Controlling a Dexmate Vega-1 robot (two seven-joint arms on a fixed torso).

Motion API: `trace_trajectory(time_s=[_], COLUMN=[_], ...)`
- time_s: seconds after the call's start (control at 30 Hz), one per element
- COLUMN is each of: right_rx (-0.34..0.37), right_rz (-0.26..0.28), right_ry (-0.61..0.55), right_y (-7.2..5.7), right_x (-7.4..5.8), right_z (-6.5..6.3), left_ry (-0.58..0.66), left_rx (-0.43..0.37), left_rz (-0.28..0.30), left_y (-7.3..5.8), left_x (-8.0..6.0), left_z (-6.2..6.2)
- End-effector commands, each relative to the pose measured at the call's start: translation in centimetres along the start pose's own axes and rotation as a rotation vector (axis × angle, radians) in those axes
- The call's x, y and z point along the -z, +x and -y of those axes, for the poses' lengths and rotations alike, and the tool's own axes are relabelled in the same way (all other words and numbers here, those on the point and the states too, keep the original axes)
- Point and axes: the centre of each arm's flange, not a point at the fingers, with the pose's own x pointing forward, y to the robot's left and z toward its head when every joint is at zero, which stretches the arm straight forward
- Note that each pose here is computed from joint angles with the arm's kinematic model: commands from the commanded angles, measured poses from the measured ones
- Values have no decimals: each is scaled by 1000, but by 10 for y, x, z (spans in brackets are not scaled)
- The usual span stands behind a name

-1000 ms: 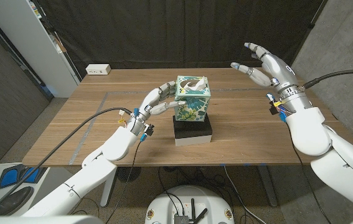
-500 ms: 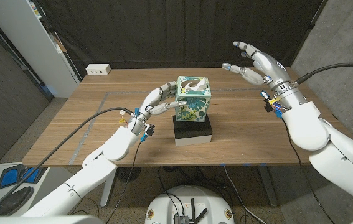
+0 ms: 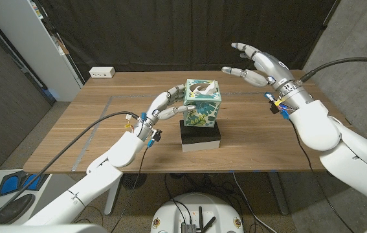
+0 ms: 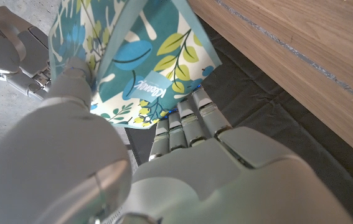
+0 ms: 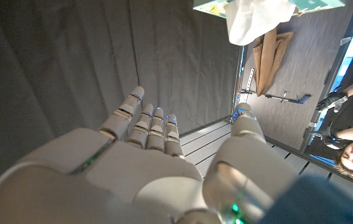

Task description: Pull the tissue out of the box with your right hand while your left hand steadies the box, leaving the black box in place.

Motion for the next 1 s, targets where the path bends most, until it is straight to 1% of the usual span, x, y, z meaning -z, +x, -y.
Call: trace_trajectory(time_s=[0.03,0.2,0.27,0.33,0.37,0.43,0.5,0.77,0.93,1.0], right_rx=[-71,-82,-103,-112,-128,-130,-155,-177,-203,-215], right_rz=[57,68,70,61,62,61,68,70,77,81], right_ry=[-37,-61,-61,-81,-83,-81,-98,-156,-182,-214], right_y=[6,5,6,6,6,6,6,6,8,10], right_x=[-12,-17,-17,-18,-17,-18,-19,-25,-30,-33], right_z=[1,3,2,2,2,1,1,1,2,2], left_ry=[7,7,11,10,8,5,3,11,13,13], left_rx=[0,-8,-5,-10,-10,-19,-23,-30,-31,-29], left_rz=[14,17,17,18,17,19,16,20,18,19], left_y=[2,1,1,0,0,-1,-2,-4,-4,-4], left_x=[-7,-8,-8,-8,-8,-8,-8,-10,-11,-11], left_z=[2,2,2,2,2,2,2,1,0,1])
